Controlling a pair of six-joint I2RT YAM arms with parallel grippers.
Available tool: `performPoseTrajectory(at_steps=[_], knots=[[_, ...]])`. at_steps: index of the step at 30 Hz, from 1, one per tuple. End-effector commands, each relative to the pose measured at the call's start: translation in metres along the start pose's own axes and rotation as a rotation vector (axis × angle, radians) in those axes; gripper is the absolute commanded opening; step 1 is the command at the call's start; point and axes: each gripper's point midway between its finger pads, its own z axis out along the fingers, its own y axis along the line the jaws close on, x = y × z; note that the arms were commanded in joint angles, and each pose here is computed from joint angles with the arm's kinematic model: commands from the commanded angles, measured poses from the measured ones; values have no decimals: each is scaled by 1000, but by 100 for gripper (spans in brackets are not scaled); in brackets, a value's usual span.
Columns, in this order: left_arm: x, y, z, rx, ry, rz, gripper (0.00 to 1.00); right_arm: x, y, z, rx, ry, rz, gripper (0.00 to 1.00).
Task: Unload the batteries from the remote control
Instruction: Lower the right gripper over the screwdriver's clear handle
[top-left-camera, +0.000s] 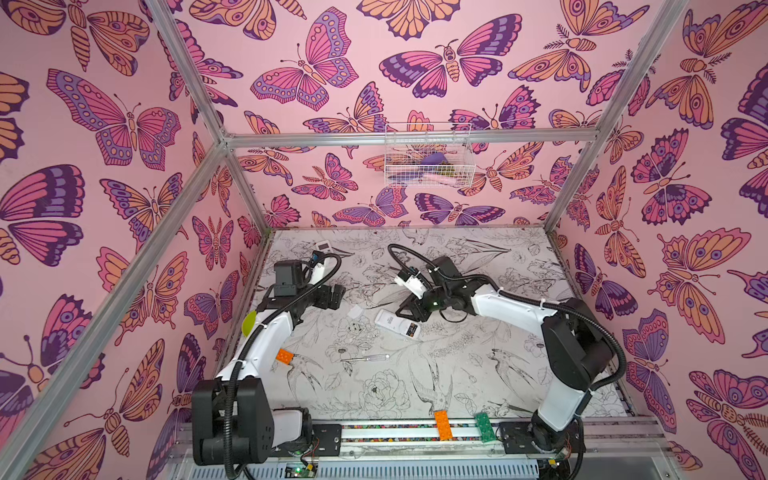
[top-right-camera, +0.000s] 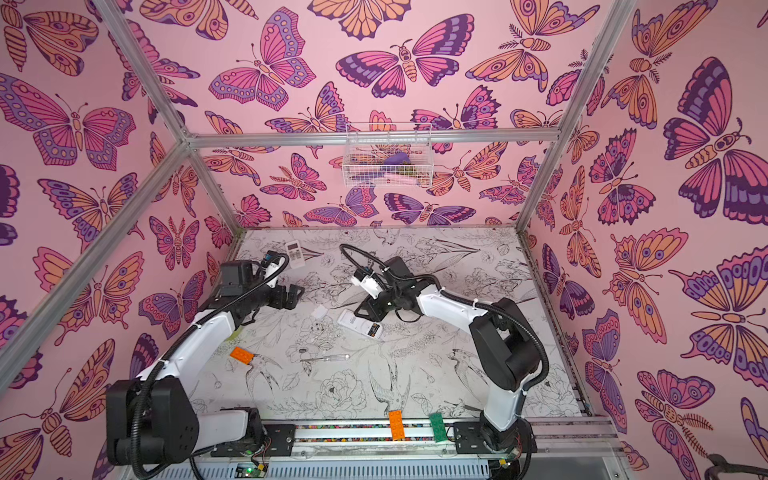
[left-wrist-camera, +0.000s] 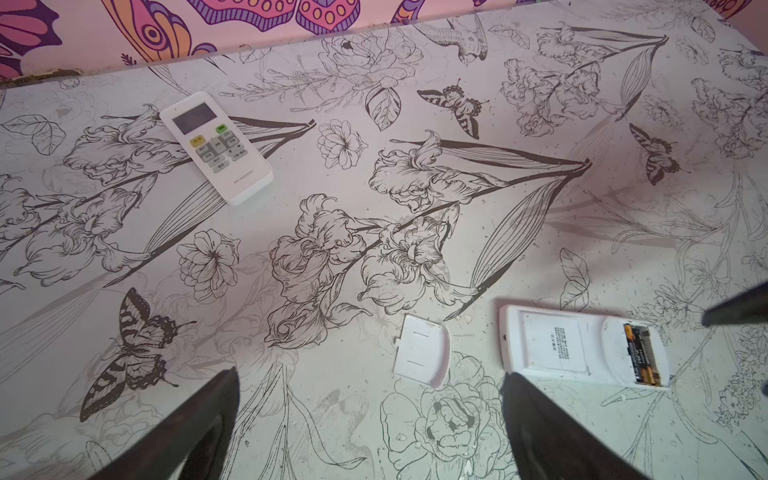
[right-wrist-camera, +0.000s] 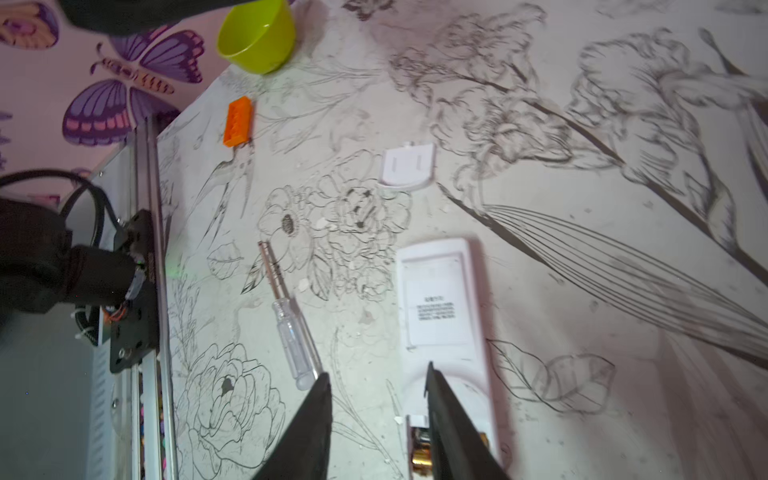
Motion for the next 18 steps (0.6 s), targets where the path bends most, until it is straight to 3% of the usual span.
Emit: performPoseTrajectory(at_steps=[1, 12, 18], knots=[[-1, -1, -4, 9, -19, 10, 100, 32, 36, 3, -96, 128, -201, 43], [1, 4, -5, 4, -15, -10, 100, 62, 82, 35, -191, 216, -382, 47], [2, 1, -5, 24, -18, -11, 100, 64, 89, 57, -208, 179, -428, 47]])
